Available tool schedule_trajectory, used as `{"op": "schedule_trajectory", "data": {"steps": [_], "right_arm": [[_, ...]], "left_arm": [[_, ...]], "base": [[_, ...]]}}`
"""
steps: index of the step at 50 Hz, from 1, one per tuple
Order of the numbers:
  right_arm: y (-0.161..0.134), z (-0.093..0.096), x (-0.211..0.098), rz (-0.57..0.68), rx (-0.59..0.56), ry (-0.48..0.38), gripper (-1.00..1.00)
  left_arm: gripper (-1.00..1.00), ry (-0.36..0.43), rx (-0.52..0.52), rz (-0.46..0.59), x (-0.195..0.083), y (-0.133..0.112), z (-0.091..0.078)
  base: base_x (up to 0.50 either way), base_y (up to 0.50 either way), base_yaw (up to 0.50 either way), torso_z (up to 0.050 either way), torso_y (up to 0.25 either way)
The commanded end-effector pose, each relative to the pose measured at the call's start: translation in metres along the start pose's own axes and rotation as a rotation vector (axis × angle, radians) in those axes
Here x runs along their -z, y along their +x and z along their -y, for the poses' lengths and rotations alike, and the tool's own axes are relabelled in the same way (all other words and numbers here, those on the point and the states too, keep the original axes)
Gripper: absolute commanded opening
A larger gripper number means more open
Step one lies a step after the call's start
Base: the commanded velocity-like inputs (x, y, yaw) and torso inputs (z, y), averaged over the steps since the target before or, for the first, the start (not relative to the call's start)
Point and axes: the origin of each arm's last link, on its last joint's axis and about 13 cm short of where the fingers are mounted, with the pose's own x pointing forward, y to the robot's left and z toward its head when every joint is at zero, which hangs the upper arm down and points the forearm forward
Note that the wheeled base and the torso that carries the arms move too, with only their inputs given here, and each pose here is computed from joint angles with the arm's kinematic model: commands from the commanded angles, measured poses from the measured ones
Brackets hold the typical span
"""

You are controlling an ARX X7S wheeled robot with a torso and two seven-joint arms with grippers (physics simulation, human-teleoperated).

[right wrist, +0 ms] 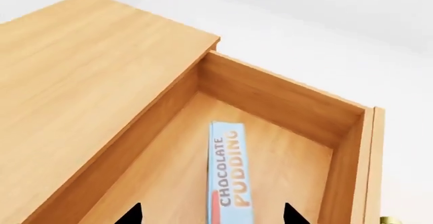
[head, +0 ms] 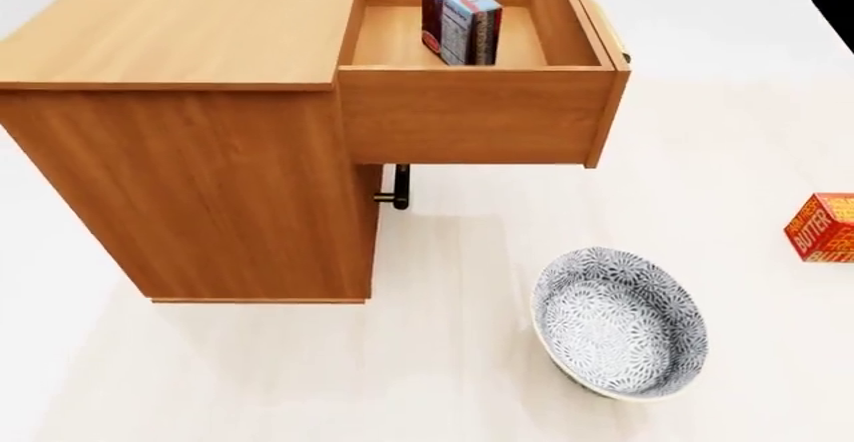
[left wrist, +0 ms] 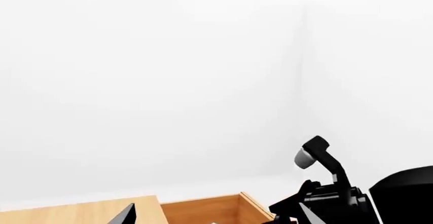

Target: Put the chocolate pudding in the top drawer of the cabinet and close it.

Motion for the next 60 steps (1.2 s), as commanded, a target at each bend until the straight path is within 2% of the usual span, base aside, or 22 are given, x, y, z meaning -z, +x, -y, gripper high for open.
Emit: {"op": "schedule_trajectory", "data": {"steps": [1,8,13,25,31,39,45,58,60], "right_arm": [[-0.004,0.005,-0.005,0.045,0.031,-0.024,1.00],[-0.013,0.012,-0.015,0.155,0.014,0.002,1.00],[-0.018,0.026,-0.014,0.242,0.007,0.051,1.00],[-0.002,0.079,0.032,0.369,0.137,0.071,1.00],[0.007,0.099,0.065,0.384,0.203,0.090,1.00],[0.014,0.113,0.110,0.372,0.288,0.112,1.00],[0.019,0.123,0.139,0.347,0.344,0.167,1.00],[0.020,0.126,0.146,0.339,0.356,0.176,1.00],[0.024,0.128,0.159,0.321,0.367,0.193,1.00]], "left_arm": [[1.00,-0.001,0.001,0.001,0.001,0.002,-0.001],[1.00,0.000,-0.005,0.007,0.000,-0.001,0.000],[1.00,0.000,-0.006,0.012,-0.001,-0.001,0.000],[1.00,-0.006,-0.014,0.026,-0.001,-0.003,0.000],[1.00,-0.008,-0.024,0.038,0.001,-0.002,-0.002],[1.00,-0.018,-0.025,0.050,0.004,0.000,-0.004],[1.00,-0.026,-0.028,0.049,0.008,0.001,-0.005],[1.00,-0.028,-0.029,0.049,0.009,0.001,-0.006],[1.00,-0.032,-0.028,0.053,0.010,0.002,-0.006]], "base": [[0.00,0.00,0.00,0.000,0.191],[0.00,0.00,0.00,0.000,0.190],[0.00,0.00,0.00,0.000,0.189],[0.00,0.00,0.00,0.000,0.184],[0.00,0.00,0.00,0.000,0.020],[0.00,0.00,0.00,0.000,0.000],[0.00,0.00,0.00,0.000,0.000],[0.00,0.00,0.00,0.000,0.000],[0.00,0.00,0.00,0.000,0.000]]}}
